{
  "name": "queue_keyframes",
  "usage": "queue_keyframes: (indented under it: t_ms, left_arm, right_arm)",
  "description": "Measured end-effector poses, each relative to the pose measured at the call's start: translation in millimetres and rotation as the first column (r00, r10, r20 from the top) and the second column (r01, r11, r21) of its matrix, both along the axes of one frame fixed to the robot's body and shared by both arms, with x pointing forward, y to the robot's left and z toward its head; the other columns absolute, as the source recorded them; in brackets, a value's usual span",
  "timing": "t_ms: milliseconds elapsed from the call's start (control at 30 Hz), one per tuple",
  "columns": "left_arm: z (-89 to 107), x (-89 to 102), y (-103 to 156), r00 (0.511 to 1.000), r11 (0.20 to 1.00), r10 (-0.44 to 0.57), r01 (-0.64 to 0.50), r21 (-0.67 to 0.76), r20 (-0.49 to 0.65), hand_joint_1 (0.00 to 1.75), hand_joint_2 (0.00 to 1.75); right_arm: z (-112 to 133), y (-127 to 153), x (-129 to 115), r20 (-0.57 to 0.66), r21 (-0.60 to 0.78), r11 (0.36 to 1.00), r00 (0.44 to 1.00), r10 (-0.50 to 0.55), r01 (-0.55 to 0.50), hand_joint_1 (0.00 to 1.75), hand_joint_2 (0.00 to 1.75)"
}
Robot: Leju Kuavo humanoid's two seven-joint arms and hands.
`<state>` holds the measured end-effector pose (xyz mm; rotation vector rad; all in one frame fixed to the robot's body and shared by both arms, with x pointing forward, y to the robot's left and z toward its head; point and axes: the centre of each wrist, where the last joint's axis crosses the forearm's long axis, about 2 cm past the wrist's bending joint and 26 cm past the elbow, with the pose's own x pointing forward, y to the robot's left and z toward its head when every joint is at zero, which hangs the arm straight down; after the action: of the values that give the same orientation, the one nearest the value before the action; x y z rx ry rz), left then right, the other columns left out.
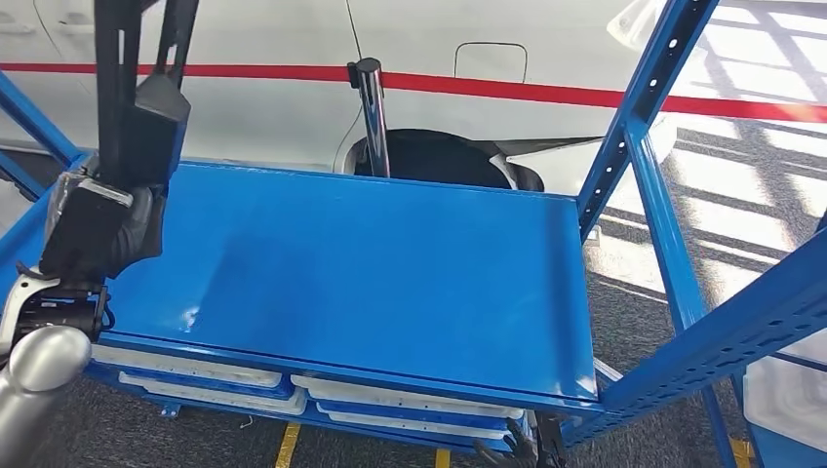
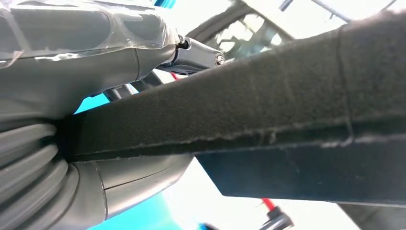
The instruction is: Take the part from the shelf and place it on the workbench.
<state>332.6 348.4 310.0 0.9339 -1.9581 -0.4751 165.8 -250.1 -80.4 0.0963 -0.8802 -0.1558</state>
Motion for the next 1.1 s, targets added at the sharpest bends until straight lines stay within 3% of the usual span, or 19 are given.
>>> queue_keyframes:
  t_ms: [333, 833, 1100]
  left_arm:
    - [19.7, -8.7, -16, 0.99, 0.999, -0.011, 0.016, -0.033, 0.139, 1.75, 1.75]
    - [34.3, -17.3, -28, 0.978, 0.989, -0.041, 0.069, -0.134, 0.203, 1.75, 1.75]
    - [35.9, -20.3, -26, 0.975, 0.986, -0.039, 0.072, -0.148, 0.217, 1.75, 1.75]
  right_arm:
    - [2, 4, 4, 0.002, 0.003, 1.0, 1.0, 0.009, -0.009, 0.0, 1.75]
    - [3, 5, 8, 0.001, 0.037, 0.999, 1.0, -0.004, 0.004, 0.0, 1.75]
    - [4, 7, 8, 0.047, 0.129, 0.992, 0.999, 0.002, -0.008, 0.0, 1.75]
